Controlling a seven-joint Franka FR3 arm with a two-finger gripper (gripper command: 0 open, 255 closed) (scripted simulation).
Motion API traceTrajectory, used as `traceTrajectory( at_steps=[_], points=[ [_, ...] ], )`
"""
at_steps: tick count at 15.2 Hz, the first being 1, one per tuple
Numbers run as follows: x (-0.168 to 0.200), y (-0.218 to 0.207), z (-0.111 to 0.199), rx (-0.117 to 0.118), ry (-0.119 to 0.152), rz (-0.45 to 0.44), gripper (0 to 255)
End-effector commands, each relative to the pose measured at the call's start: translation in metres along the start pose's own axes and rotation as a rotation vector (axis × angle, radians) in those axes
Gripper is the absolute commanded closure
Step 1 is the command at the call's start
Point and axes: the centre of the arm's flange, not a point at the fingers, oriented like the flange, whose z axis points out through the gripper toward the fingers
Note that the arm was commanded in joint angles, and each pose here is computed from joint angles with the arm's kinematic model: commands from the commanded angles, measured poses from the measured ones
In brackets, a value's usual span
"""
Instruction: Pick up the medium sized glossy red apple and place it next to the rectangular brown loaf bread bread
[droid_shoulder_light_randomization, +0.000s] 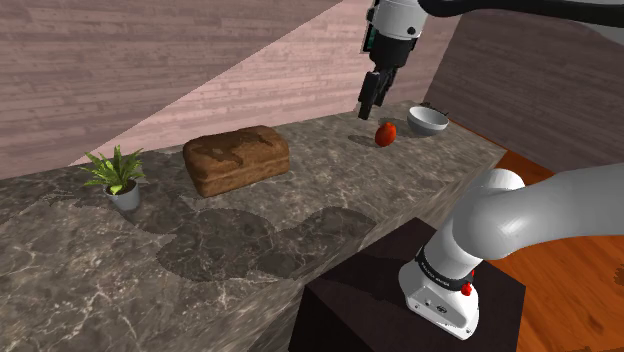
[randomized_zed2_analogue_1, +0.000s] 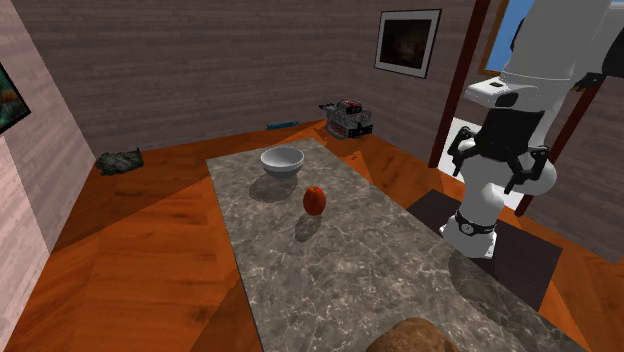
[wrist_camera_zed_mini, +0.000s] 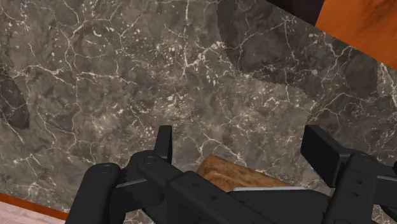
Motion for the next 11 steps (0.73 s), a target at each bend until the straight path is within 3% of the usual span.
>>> traceTrajectory(
  at_steps=[1, 11],
  points=[
    [0.000, 0.000, 0.000, 0.000, 0.000, 0.000, 0],
    [-0.004, 0.118, 0.057, -0.004, -0.012, -0.074, 0]
  ],
)
